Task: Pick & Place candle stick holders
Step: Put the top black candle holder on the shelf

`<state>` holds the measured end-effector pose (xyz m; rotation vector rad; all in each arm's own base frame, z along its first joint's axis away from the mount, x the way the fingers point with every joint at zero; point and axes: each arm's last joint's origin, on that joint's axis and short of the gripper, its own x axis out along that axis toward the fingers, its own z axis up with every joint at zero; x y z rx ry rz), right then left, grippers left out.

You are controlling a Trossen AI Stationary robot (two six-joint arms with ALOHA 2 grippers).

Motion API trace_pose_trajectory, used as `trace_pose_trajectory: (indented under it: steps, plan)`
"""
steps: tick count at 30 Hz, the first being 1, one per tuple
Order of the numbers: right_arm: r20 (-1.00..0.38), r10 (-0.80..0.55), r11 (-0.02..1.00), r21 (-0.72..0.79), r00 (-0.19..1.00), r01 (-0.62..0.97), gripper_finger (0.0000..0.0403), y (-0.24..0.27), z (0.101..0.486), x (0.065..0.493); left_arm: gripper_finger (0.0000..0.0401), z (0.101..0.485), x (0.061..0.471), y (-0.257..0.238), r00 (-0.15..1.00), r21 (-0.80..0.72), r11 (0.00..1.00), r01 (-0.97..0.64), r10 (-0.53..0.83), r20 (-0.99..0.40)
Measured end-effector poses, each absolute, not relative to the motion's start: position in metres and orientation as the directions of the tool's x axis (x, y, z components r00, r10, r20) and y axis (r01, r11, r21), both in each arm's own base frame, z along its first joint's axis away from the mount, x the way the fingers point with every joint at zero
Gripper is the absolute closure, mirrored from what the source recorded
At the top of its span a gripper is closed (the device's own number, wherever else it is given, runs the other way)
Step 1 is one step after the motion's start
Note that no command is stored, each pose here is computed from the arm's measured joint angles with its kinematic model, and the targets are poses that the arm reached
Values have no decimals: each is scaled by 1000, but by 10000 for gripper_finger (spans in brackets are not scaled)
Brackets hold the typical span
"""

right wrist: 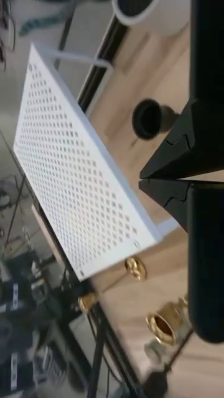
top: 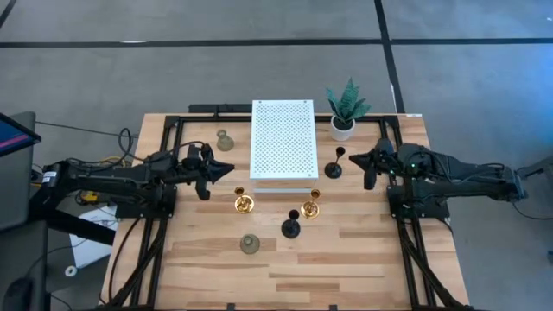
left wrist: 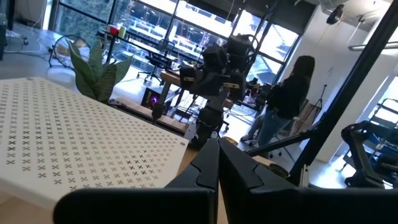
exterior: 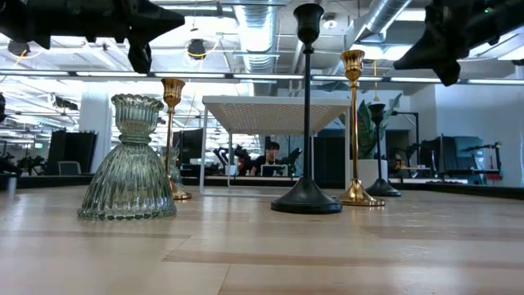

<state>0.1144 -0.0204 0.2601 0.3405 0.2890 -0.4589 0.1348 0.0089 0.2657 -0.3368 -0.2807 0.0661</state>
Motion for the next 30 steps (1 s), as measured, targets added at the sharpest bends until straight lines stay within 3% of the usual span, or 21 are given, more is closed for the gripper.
trace_pose_trajectory:
  steps: [13, 30]
  plan:
    - [-544, -394, 809, 177, 741, 560, 403, -19, 239, 132, 394, 266, 135, 9, 959, -334, 943, -18, 110, 260]
    - [-596, -395, 806, 140, 699, 575, 403, -17, 232, 135, 393, 266, 135, 9, 959, -334, 943, -18, 110, 260]
